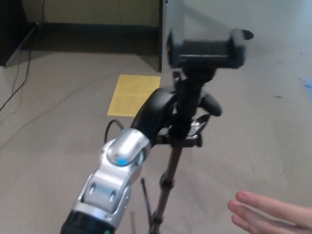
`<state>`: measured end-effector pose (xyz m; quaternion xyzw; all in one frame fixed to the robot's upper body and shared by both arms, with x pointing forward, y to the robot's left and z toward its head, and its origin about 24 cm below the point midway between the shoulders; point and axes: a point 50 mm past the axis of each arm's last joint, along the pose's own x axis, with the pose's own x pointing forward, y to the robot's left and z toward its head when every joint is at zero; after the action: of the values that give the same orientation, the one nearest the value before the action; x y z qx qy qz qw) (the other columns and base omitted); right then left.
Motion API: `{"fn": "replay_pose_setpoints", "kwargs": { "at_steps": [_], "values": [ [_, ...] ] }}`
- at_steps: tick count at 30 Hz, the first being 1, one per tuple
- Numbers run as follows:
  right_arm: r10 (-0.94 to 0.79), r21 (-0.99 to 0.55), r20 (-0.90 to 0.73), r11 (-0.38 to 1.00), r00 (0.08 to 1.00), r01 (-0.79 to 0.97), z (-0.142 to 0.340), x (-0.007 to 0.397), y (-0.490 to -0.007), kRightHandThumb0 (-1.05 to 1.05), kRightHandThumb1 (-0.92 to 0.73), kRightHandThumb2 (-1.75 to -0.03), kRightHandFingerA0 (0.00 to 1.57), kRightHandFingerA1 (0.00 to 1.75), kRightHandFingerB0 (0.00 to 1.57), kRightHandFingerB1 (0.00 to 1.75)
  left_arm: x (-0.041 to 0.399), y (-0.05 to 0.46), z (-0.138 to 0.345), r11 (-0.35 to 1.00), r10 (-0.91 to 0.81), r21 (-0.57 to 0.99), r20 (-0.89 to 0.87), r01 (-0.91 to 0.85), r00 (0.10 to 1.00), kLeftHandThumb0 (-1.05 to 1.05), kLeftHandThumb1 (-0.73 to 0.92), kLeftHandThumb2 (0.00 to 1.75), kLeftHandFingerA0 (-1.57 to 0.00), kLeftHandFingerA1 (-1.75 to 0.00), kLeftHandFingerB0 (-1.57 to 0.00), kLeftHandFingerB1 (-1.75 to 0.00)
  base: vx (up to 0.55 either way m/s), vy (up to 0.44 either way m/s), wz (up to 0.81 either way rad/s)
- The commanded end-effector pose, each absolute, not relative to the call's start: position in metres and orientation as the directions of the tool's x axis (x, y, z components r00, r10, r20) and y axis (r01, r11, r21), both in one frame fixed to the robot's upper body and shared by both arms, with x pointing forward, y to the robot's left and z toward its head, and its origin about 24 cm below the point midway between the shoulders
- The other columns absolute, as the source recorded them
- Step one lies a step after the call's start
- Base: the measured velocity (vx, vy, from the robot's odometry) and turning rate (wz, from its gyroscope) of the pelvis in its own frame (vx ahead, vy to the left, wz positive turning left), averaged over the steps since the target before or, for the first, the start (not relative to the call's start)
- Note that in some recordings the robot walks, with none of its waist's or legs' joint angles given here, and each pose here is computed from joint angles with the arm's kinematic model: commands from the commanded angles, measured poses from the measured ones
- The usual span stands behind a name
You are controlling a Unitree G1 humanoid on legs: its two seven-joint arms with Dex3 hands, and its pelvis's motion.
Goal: There is a tripod standing in front of the robot and the robot extends its left arm to grab it. It lifts the tripod and passes it to a person.
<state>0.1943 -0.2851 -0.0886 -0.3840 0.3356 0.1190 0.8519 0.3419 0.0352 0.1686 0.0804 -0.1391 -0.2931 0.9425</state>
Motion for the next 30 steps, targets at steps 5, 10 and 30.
{"fn": "replay_pose_setpoints", "kwargs": {
  "at_steps": [5,10,30],
  "values": [
    [-0.065,-0.57,-0.686,0.667,0.725,-0.479,-0.093,0.184,-0.29,-0.42,-0.7,-0.61,0.65,0.42,0.5,0.37,0.325,-0.015,0.23,0.724,-0.685,0.371,0.29,0.581,0.668,-0.14,0.74,0.77,-1.0,-1.41,-0.82,-1.17,0.0,0.0,0.0],
    [-0.069,-0.568,-0.686,0.673,0.724,-0.474,-0.094,0.183,-0.289,-0.42,-0.7,-0.61,0.7,0.43,0.5,0.37,0.312,-0.044,0.248,0.67,-0.741,0.413,0.342,0.616,0.577,-0.17,0.72,0.77,-0.98,-1.4,-0.83,-1.14,0.0,0.0,0.0],
    [-0.063,-0.565,-0.685,0.675,0.726,-0.475,-0.092,0.185,-0.29,-0.41,-0.71,-0.61,0.67,0.43,0.5,0.37,0.242,-0.085,0.28,0.534,-0.84,0.544,0.427,0.647,0.335,-0.26,0.64,0.9,-0.96,-1.53,-0.81,-1.3,0.0,0.0,0.0]
  ]
}}
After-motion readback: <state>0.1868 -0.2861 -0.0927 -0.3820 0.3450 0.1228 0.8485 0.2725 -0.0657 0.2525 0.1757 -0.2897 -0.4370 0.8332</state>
